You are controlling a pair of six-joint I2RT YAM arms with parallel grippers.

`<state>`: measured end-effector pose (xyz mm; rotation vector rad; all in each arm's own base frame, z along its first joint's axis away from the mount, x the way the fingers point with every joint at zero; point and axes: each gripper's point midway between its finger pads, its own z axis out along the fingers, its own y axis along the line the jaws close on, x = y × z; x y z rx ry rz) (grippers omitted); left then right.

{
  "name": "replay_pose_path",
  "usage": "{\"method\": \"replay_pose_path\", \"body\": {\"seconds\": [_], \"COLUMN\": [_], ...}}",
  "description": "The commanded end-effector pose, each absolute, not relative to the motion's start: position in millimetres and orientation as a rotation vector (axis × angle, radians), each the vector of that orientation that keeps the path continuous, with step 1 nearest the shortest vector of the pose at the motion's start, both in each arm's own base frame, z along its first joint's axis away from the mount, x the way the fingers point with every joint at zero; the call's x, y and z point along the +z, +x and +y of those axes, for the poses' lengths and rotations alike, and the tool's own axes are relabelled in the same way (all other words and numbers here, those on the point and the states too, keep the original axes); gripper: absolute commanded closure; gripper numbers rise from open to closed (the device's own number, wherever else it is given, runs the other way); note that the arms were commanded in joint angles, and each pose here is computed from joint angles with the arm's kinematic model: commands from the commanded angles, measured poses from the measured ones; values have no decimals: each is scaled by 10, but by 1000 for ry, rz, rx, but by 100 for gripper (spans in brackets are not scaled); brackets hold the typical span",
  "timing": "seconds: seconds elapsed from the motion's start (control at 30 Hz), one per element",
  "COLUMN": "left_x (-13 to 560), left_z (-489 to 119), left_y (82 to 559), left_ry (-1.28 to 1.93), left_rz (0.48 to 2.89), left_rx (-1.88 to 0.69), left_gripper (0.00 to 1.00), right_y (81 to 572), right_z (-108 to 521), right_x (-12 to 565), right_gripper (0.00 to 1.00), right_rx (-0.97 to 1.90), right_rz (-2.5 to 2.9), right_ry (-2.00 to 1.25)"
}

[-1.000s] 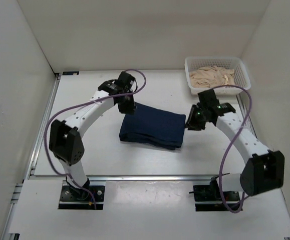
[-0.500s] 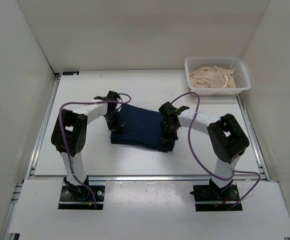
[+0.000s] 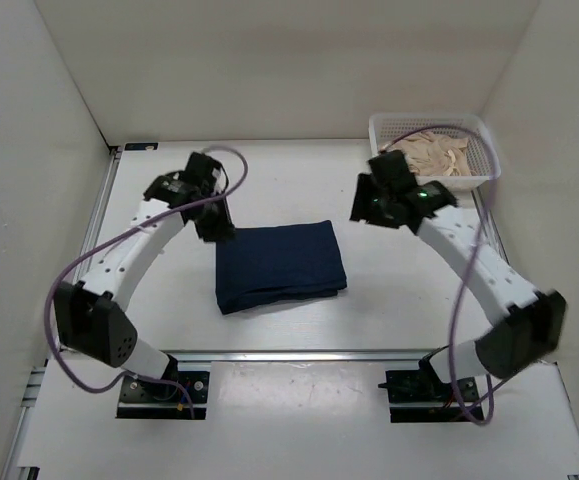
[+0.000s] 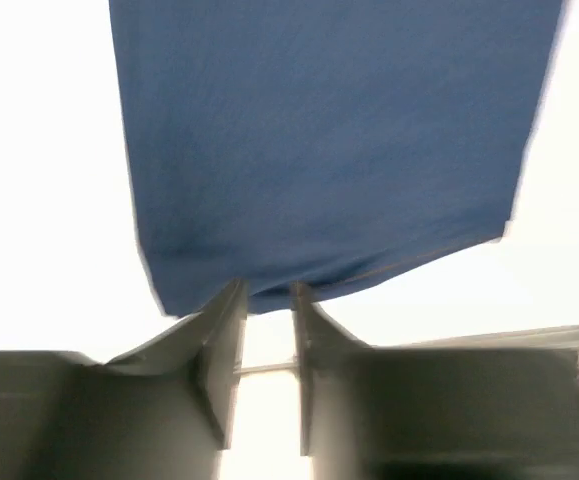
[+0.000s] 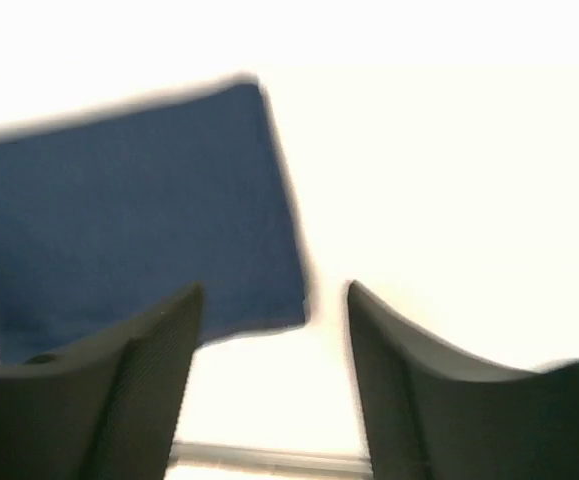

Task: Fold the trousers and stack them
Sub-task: Fold the trousers

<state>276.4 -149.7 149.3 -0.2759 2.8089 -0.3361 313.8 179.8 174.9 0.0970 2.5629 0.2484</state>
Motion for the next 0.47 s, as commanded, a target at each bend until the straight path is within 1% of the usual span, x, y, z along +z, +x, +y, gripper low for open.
{"method": "replay_pose_path", "body": {"seconds": [0.0,0.03,0.07,0.1,0.13,0.2,0.27,0.3,0.43], "left_x": [2310,2564,2727,2897,3126,3379,3665,3708,4013], "left_z": [-1306,-1265,-1230,-1211,-1197,-1145,-1067,-1008,-824], "left_y": [2911,3002,3010,3022,3045,3029,3016,2999,2898], "left_ry": [-198,-176,-184,-168,-156,-155,-180,-197,-235], "left_rz": [2588,2515,2469,2418,2353,2270,2169,2153,2042], "left_rx": [-275,-257,-254,-260,-274,-281,-296,-293,-303], "left_gripper": [59,45,31,13,11,10,8,8,7], "right_y": [3148,3079,3048,3010,2926,2822,2657,2564,2310], "right_z": [1191,1047,939,854,671,475,265,128,-66], "right_x": [2522,2756,2865,2965,3167,3289,3409,3524,3524], "right_gripper": [33,18,13,9,4,3,3,3,4], "right_rx": [65,66,45,21,-29,-85,-133,-164,-223], "right_rz": [2312,2237,2197,2160,2085,2035,1986,1935,1945], "right_ry": [175,199,209,214,255,296,345,395,442]}}
